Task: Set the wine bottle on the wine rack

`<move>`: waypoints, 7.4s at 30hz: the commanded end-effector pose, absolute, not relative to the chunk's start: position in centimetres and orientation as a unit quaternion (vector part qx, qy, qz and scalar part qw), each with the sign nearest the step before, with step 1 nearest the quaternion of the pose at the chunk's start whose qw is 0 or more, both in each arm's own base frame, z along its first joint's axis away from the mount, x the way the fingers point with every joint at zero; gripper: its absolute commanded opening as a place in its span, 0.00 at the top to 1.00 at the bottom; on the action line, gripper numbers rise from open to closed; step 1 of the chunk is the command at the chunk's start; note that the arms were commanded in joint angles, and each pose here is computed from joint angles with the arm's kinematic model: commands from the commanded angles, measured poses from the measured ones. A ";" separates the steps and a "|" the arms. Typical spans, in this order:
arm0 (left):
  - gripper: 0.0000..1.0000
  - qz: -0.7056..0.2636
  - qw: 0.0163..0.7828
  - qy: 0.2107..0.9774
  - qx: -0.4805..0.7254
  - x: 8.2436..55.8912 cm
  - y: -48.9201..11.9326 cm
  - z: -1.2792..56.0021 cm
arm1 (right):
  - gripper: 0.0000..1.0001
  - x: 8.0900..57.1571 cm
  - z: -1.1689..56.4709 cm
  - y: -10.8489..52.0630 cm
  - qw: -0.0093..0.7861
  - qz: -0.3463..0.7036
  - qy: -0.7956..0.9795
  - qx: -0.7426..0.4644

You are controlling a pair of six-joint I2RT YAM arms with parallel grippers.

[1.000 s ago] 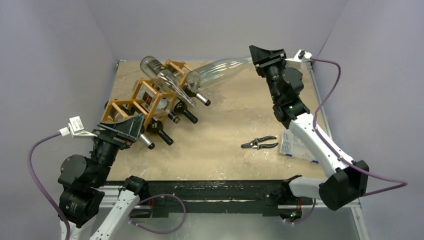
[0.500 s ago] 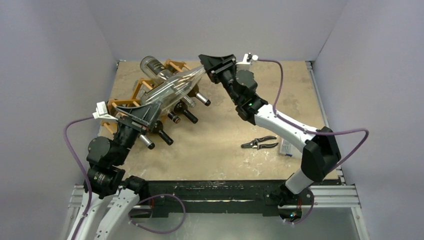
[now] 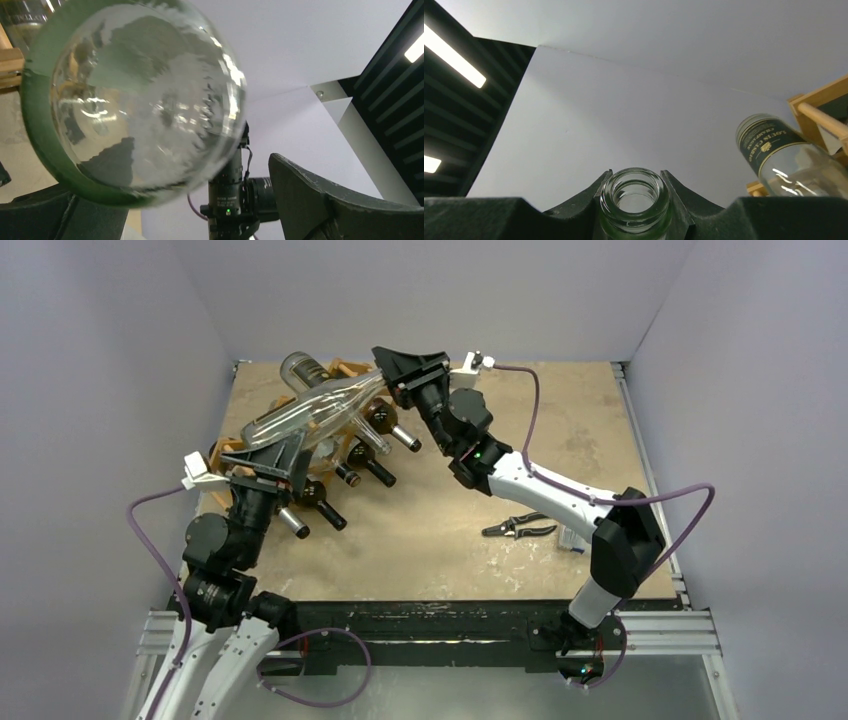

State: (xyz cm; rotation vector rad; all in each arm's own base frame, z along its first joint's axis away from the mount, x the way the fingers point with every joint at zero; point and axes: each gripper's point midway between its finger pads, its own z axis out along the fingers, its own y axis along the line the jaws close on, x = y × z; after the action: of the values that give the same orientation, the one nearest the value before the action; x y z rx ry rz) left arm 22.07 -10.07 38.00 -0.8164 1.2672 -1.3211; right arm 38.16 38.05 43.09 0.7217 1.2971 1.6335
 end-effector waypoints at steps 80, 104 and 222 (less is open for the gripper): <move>1.00 -0.541 0.510 0.574 -0.343 16.8 -9.1 39.8 | 0.13 14.9 30.2 43.6 0.397 0.430 0.674 -0.451; 0.28 -0.466 0.490 0.620 -0.397 16.3 -7.2 37.9 | 1.00 12.8 38.2 45.8 0.467 0.581 0.560 -0.362; 0.00 -0.128 0.795 0.540 -0.244 7.1 6.3 44.7 | 0.01 24.3 47.4 19.8 0.684 0.217 0.695 -0.046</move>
State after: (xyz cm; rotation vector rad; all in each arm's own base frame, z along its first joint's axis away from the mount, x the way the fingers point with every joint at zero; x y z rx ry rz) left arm 5.60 7.59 43.22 -0.6204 1.1637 -0.2823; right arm 24.51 26.87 45.49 -0.2548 1.6373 0.6619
